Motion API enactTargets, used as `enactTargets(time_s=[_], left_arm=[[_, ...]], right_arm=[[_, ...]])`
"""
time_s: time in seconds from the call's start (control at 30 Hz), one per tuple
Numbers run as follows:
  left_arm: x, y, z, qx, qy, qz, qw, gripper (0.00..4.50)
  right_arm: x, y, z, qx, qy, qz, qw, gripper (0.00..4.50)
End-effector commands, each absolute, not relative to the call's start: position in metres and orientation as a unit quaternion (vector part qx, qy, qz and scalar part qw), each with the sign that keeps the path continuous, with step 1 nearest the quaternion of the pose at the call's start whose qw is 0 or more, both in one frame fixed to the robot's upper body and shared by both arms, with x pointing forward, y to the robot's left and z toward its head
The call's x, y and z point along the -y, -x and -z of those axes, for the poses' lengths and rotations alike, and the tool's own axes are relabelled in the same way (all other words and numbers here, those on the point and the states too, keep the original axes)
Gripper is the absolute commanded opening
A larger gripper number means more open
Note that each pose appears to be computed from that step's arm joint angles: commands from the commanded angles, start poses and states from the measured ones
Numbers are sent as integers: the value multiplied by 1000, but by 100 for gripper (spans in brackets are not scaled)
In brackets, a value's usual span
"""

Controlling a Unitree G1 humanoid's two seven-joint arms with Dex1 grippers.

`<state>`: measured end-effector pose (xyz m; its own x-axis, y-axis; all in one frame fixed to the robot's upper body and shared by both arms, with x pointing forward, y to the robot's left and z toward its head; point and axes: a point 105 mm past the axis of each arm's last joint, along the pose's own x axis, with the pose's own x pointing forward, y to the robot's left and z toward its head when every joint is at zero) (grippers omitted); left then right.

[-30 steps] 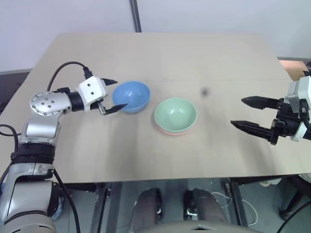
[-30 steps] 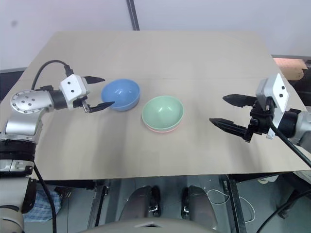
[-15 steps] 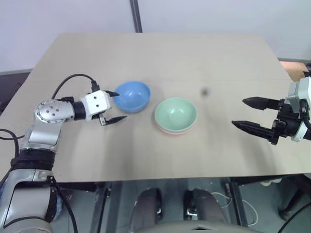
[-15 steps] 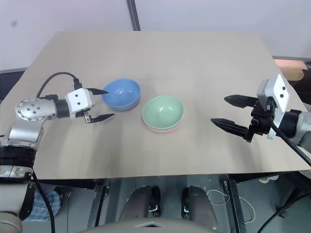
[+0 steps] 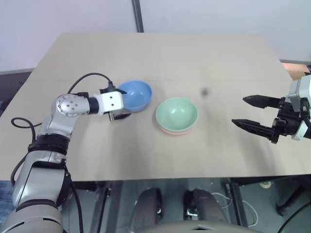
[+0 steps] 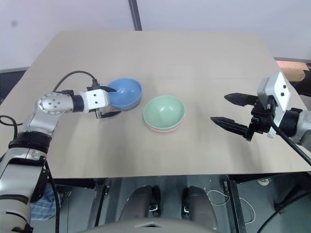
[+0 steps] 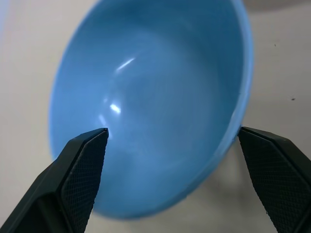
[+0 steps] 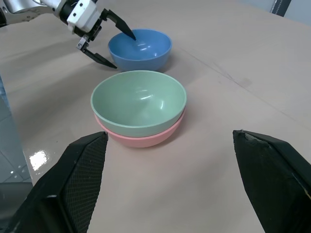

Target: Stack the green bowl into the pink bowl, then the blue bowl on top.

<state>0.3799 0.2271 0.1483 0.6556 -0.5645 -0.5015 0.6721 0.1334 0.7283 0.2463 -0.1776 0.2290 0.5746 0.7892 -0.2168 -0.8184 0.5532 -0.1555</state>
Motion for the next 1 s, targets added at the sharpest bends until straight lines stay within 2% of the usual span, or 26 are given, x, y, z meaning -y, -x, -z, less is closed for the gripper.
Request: enactTargets(time_s=[0.03, 0.2, 0.23, 0.27, 0.5, 0.67, 1.0], left_arm=[[-221, -384, -161, -28, -528, 415, 740, 328], [-219, -385, -159, -33, -531, 429, 731, 65], [-219, -385, -158, -34, -531, 430, 729, 21], [-220, -384, -158, -35, -532, 430, 728, 6], [-216, -381, -163, -31, -540, 452, 709, 6], [-197, -382, -188, -2, -548, 474, 689, 6], [-138, -366, -236, 104, -593, 531, 597, 6]], right_arm=[[177, -243, -240, -38, 140, -454, 879, 450], [177, -240, -241, -39, 139, -454, 879, 450], [177, -240, -241, -39, 139, -454, 879, 450], [178, -239, -242, -39, 139, -454, 879, 450], [180, -237, -242, -43, 139, -460, 876, 450], [182, -230, -246, -48, 146, -480, 863, 450], [184, -231, -243, -54, 154, -481, 862, 450]])
